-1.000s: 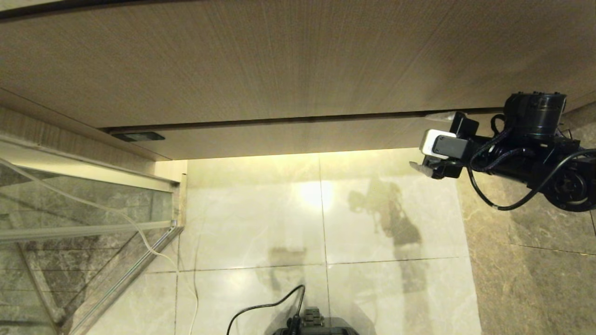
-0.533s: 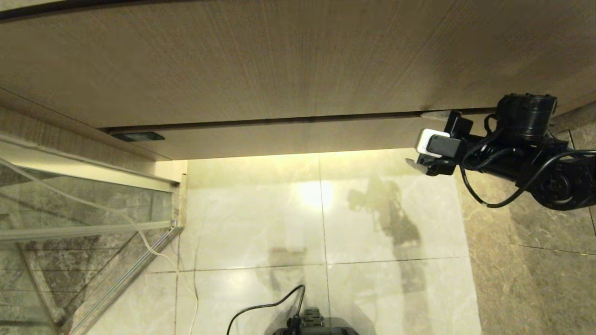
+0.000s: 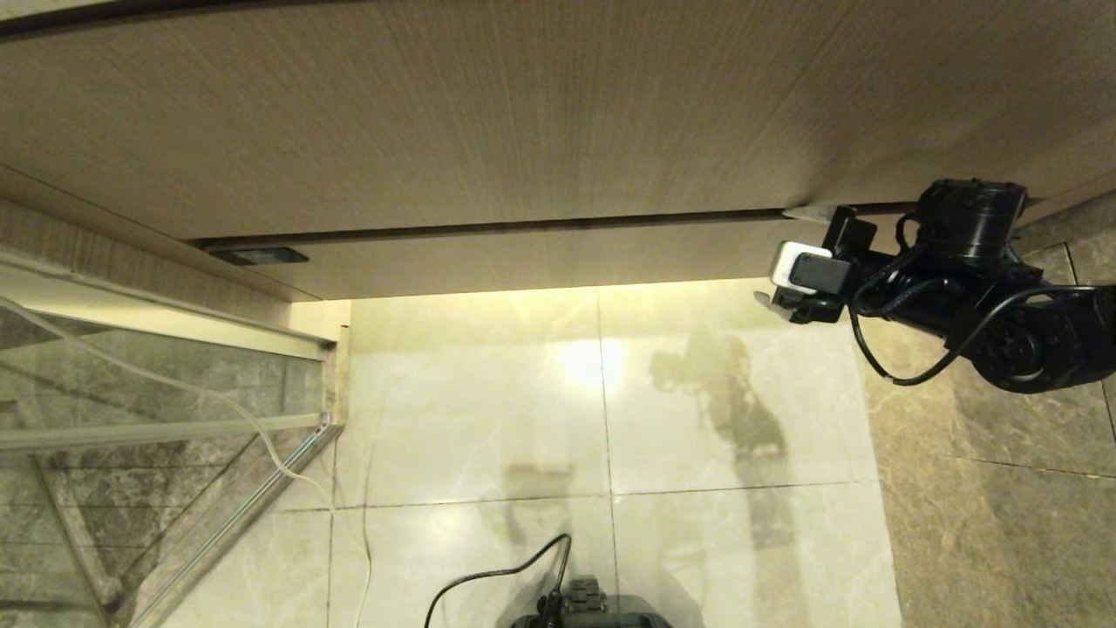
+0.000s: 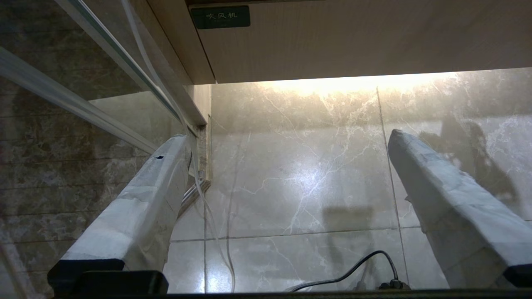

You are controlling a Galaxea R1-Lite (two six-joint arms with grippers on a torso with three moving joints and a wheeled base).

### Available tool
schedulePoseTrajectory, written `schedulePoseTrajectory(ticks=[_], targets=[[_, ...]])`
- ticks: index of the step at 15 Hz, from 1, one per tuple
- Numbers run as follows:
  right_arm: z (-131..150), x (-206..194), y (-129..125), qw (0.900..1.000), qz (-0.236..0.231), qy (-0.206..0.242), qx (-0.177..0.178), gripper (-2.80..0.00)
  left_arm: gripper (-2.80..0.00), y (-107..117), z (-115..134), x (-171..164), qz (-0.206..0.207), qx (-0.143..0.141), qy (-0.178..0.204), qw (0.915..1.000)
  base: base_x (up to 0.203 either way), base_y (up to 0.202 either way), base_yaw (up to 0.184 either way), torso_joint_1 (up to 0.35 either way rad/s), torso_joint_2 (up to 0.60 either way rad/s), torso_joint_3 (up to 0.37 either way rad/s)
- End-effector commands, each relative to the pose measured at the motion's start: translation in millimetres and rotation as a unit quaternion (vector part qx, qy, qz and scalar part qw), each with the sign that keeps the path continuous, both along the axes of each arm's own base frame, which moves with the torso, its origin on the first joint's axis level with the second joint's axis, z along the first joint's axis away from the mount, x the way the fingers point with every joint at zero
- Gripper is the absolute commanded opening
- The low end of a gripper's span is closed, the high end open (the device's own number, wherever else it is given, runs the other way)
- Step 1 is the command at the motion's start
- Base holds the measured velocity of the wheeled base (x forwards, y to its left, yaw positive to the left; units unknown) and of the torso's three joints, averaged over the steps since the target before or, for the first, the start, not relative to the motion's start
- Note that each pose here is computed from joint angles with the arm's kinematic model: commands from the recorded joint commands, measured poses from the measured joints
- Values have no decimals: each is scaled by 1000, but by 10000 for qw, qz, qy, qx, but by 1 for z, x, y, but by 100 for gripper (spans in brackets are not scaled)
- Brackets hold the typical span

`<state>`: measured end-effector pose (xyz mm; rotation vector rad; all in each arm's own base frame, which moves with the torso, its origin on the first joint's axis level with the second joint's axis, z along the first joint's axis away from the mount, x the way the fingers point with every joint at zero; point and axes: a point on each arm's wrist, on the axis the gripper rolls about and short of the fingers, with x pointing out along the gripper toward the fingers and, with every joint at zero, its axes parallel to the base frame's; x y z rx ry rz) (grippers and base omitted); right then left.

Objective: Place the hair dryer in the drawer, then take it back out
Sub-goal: Pull open the drawer

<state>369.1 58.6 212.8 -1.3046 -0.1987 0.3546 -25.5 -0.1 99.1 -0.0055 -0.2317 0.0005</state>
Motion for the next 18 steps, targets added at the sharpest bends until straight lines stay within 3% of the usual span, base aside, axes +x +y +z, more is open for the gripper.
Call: schedulePoseTrajectory(ticks=[1,18], targets=[[-3,4,1,9999,13,-113,-21,0,0,0,-11,4,2,-1,193,9998,0,0,0,0,0,0],[-22,23,-5,9998,-143,23,-142,0,0,0,-11,4,1,-2,193,9998,0,0,0,0,0,0]])
